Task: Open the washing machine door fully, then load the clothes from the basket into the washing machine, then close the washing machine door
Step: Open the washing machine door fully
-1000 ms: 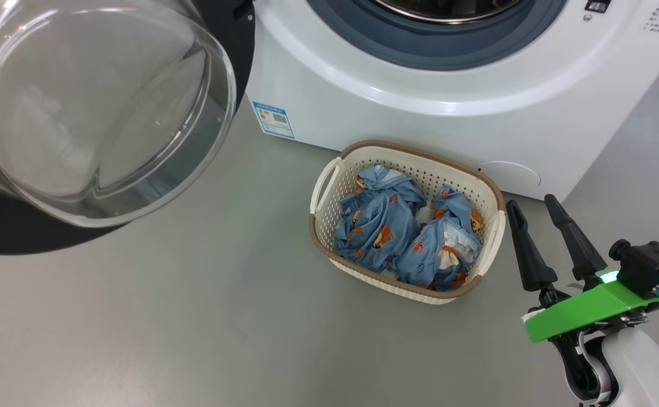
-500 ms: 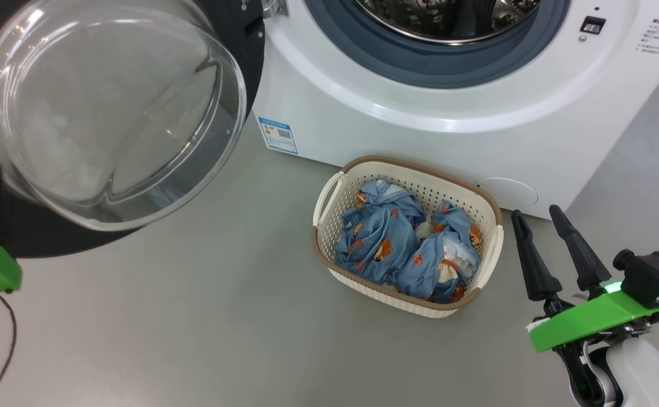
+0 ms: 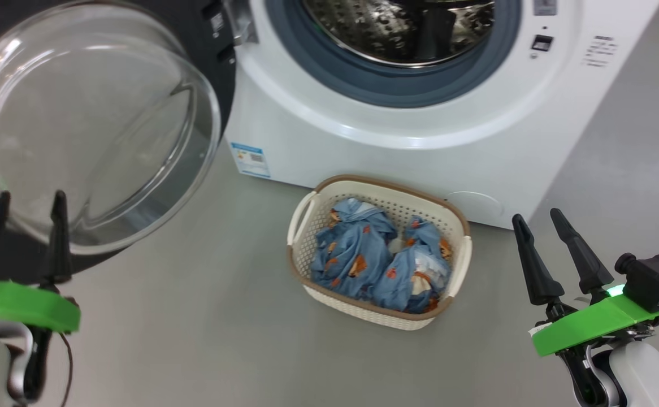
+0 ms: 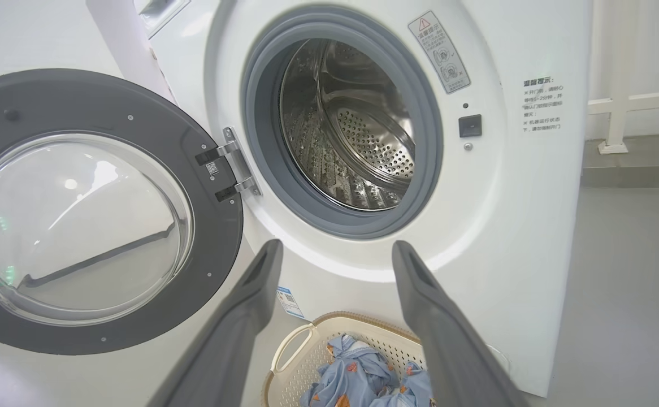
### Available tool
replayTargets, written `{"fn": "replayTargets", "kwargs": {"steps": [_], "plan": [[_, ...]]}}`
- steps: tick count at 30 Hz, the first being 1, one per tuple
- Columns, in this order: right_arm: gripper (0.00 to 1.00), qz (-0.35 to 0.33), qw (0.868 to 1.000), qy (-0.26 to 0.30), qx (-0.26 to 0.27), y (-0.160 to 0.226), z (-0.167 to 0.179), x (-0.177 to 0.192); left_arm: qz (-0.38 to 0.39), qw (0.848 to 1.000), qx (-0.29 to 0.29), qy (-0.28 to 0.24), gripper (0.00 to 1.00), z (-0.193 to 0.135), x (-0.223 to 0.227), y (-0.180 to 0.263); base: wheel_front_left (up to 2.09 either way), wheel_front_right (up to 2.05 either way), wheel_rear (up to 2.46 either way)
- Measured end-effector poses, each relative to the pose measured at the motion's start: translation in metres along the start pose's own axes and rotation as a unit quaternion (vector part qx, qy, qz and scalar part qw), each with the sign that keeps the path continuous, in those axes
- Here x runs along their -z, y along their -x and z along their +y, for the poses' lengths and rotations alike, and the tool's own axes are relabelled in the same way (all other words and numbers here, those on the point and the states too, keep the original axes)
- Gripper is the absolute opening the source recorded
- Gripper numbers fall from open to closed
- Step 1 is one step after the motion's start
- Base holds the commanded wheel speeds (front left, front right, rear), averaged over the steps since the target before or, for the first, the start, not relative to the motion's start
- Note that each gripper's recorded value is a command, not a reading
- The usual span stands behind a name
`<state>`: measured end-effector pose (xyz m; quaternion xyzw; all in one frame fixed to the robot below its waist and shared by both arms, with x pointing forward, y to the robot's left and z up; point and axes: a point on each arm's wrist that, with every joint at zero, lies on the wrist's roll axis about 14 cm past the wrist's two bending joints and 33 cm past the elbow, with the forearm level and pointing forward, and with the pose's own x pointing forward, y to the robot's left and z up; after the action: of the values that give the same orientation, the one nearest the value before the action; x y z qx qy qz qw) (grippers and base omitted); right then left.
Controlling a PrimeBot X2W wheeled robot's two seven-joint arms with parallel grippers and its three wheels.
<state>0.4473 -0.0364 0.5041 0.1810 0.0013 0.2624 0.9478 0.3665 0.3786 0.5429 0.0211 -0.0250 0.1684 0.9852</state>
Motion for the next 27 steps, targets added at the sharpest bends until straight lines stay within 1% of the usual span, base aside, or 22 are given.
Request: {"fn": "replayTargets", "kwargs": {"steps": [9,19,27], "plan": [[1.00,-0.014,0.999,0.016,0.035,0.028,-0.019,-0.016,-0.015,0.998,0.053,0.030,1.00,-0.053,-0.007,0.005,0.00,0.00,0.00],[1.00,-0.039,0.996,0.041,0.070,0.057,-0.037,-0.042,-0.018,0.993,0.102,0.059,1.00,-0.102,-0.008,0.012,0.00,0.00,0.00],[1.00,-0.050,0.993,0.053,0.095,0.082,-0.046,-0.053,-0.008,0.988,0.127,0.087,1.00,-0.130,-0.003,0.020,0.00,0.00,0.00]]}}
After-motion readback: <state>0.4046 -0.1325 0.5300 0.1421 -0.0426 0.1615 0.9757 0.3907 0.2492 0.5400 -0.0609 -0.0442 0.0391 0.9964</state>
